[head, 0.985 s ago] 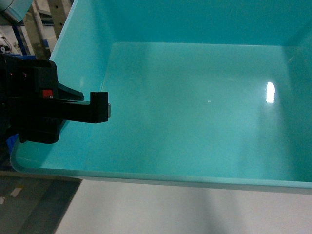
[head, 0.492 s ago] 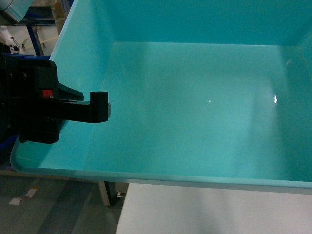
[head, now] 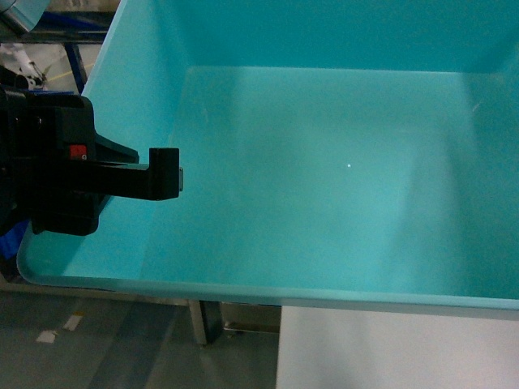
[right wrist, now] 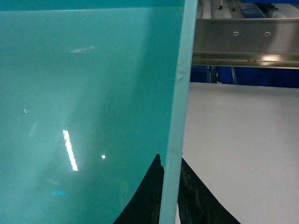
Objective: Organize blue bins on left shelf correctly
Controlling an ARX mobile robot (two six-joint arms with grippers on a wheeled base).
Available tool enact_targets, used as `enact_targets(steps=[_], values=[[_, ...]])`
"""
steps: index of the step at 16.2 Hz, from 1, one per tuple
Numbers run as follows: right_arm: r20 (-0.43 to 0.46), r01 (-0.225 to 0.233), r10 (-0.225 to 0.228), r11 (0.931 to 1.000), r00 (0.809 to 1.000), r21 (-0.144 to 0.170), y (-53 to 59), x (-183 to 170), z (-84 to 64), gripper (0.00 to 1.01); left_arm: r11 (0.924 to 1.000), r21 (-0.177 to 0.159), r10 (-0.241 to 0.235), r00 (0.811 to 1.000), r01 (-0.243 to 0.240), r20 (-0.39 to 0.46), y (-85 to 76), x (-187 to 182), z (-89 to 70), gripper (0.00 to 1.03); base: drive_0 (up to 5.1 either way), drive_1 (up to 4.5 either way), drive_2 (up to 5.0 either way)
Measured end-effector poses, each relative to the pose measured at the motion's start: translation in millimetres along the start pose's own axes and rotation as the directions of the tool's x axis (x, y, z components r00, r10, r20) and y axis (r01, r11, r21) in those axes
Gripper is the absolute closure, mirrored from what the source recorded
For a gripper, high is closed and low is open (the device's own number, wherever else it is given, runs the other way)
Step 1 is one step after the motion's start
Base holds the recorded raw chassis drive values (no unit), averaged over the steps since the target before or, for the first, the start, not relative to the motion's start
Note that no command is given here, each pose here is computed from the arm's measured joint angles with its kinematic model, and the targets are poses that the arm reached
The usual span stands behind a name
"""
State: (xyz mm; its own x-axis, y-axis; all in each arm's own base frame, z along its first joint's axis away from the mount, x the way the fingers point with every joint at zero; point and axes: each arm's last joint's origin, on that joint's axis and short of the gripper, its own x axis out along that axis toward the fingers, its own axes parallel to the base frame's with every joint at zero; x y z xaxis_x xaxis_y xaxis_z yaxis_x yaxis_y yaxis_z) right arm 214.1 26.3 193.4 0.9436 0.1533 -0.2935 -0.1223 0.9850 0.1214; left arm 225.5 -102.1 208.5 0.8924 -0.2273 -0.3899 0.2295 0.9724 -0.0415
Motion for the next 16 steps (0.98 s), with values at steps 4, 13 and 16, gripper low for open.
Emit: enact_targets(steps=[4, 13, 16], values=[[-0.004, 0.0, 0.0, 1.0, 1.0, 0.0, -0.1, 0.1, -0.4, 0.94, 1.0, 0.001, 0.001, 1.0, -0.001, -0.004, 0.0, 0.1, -0.4, 1.01, -5.1, 2.39, 2.4], [-0.005, 0.001, -0.001, 1.0, 1.0, 0.0, -0.1, 0.2, -0.5, 0.94, 1.0, 0.001, 0.0, 1.0, 0.0, -0.004, 0.0, 0.1, -0.4, 1.01, -5.0, 2.43, 2.4], [-0.003, 0.0, 0.0, 1.0, 1.0, 0.0, 0.0, 0.1, -0.3, 0.94, 1.0, 0.001, 0.001, 1.0, -0.001, -0.005, 0.1, 0.1, -0.5, 1.01, -5.0, 2.42, 2.4]])
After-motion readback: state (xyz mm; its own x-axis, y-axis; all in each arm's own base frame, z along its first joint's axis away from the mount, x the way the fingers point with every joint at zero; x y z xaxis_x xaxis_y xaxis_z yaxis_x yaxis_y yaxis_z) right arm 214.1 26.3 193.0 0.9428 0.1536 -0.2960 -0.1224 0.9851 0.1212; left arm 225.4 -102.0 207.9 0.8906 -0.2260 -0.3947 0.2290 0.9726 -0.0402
